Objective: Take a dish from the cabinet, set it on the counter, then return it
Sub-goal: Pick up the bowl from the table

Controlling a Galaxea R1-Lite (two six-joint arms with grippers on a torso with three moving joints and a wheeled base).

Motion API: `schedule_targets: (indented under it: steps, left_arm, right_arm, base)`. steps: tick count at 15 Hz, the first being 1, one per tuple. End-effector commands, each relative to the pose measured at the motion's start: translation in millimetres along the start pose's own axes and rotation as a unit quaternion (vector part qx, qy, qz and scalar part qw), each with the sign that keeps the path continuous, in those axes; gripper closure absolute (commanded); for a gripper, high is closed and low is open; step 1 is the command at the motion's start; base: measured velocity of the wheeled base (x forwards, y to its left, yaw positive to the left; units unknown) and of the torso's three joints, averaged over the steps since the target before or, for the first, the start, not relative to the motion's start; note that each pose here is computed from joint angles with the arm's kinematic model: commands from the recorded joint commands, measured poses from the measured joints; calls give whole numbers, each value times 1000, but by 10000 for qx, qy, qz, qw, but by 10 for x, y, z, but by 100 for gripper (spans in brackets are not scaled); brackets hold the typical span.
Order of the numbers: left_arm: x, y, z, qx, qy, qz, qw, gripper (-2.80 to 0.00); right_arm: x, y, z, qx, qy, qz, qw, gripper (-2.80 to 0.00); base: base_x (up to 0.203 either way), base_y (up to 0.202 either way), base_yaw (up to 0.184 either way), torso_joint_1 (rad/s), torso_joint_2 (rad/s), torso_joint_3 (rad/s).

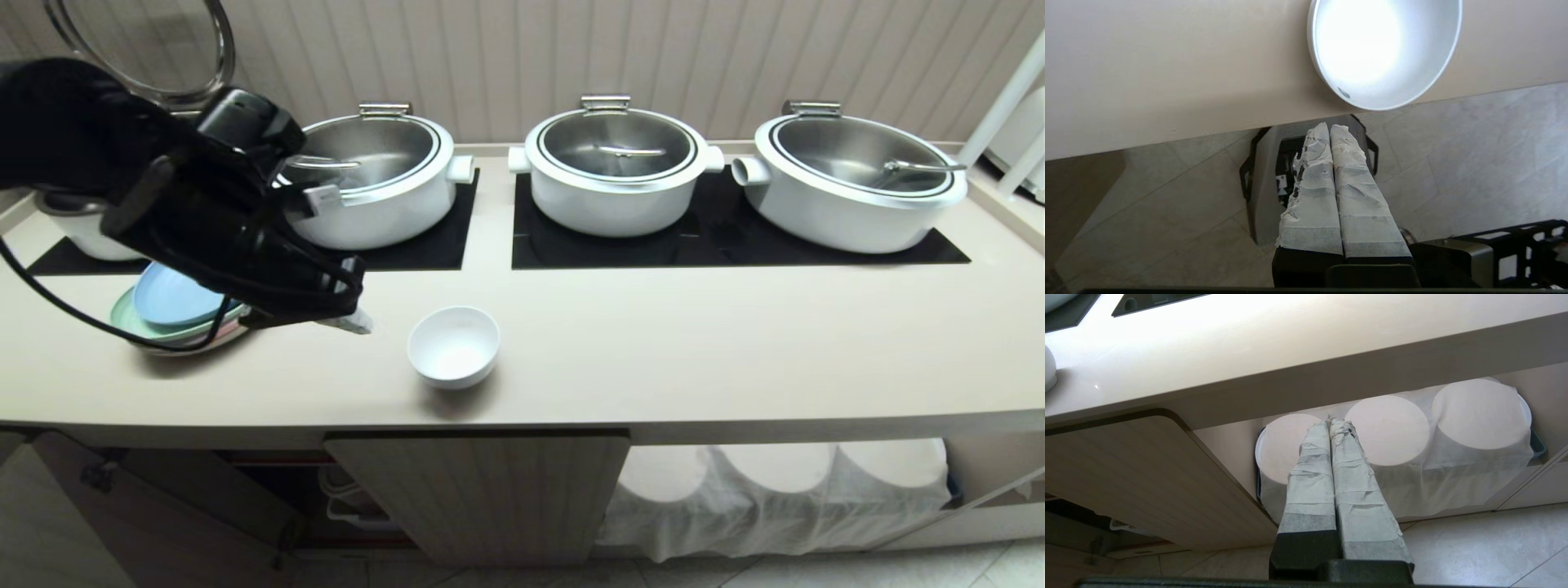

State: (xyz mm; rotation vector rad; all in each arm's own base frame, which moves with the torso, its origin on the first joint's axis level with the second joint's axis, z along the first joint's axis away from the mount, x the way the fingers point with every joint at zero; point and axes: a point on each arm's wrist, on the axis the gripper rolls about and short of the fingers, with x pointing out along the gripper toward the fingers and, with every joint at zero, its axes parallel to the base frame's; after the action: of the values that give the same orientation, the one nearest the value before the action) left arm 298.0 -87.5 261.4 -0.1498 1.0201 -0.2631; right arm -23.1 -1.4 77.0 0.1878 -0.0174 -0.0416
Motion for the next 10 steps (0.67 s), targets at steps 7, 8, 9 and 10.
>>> schedule_targets:
  steps: [7, 8, 9, 10]
  left_arm:
    - [430, -127, 146, 129, 307, 108, 9994, -280]
    - [434, -140, 140, 146, 320, 97, 9993, -280]
    - [432, -144, 141, 151, 314, 94, 9993, -280]
    - [429, -152, 144, 159, 299, 79, 9994, -280]
  right_arm:
    - [1, 0, 0, 6, 6, -1, 10000, 0]
    - [1, 0, 0, 6, 6, -1, 10000, 0]
    - [1, 0, 0, 6, 6, -1, 10000, 0]
    - [1, 0, 0, 6, 6, -1, 10000, 0]
  base:
    - [0, 0, 0, 0, 0, 0]
    - [0, 0, 0, 0, 0, 0]
    - [0, 0, 0, 0, 0, 0]
    - [0, 0, 0, 0, 0, 0]
